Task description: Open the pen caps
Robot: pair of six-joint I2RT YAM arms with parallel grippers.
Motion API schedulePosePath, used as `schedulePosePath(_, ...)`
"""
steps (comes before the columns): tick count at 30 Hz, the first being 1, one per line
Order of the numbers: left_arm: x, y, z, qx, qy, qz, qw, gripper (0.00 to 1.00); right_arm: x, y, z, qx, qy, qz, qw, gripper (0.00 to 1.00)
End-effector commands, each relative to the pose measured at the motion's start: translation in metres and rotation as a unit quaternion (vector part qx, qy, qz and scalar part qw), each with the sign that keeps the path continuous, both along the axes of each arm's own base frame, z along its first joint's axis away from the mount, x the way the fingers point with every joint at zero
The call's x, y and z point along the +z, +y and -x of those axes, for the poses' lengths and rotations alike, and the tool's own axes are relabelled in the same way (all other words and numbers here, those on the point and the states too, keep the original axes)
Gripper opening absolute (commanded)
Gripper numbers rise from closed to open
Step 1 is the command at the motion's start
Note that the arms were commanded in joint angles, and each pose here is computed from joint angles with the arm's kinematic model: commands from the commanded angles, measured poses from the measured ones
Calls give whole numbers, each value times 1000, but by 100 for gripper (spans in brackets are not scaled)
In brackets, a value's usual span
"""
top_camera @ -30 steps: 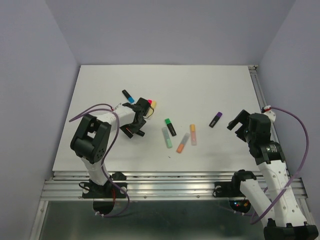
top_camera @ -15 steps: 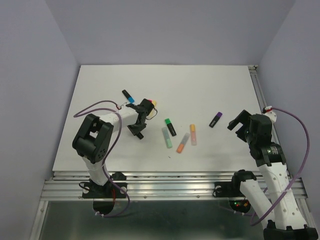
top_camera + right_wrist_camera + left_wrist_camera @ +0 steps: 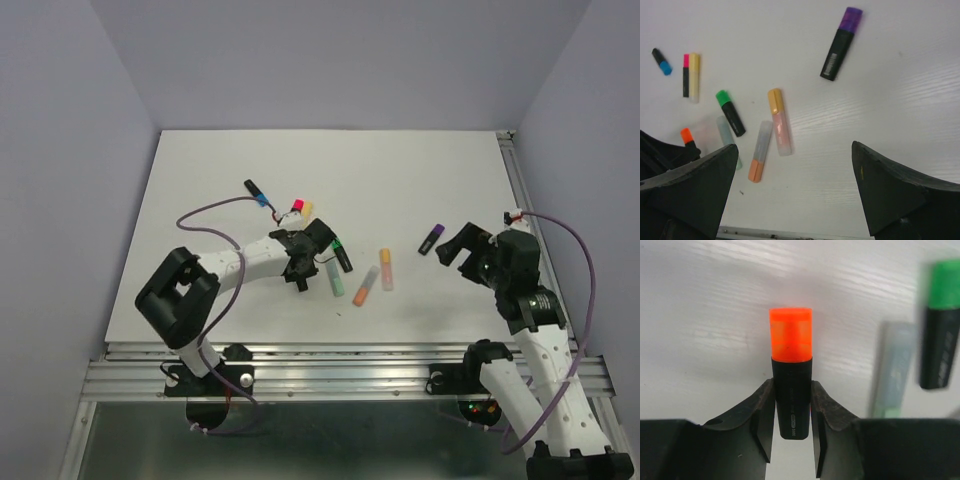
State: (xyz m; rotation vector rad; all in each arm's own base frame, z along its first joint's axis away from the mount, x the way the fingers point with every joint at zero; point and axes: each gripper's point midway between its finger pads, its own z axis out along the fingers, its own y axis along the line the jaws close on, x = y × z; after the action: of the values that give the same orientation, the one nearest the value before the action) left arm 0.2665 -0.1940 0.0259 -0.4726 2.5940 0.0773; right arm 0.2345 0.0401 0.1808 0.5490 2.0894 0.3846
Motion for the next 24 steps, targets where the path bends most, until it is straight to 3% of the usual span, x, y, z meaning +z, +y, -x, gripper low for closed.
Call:
schedulePosePath(1,72,-40,9,-134,-110,47,984,0,16,58,3,164,-45,-75,983,100)
schedulePosePath(6,117,-88,41,-271,-198,123,934,0,28,87,8,236,-25,-133,962,100)
schedulePosePath(7,138,-98,44,-299,-235,148,913,0,35,92,9,244,-29,-149,958,100)
schedulePosePath(12,153,-113,63,-375,-268,181,869,0,78,112,6,287,-86,-202,932,100)
schedulePosePath(18,170,-133,71,-413,-293,192,841,0,96,128,-2,296,-97,-219,925,100)
schedulePosePath(24,172,-145,63,-410,-293,180,845,0,83,161,-29,273,-70,-185,942,100)
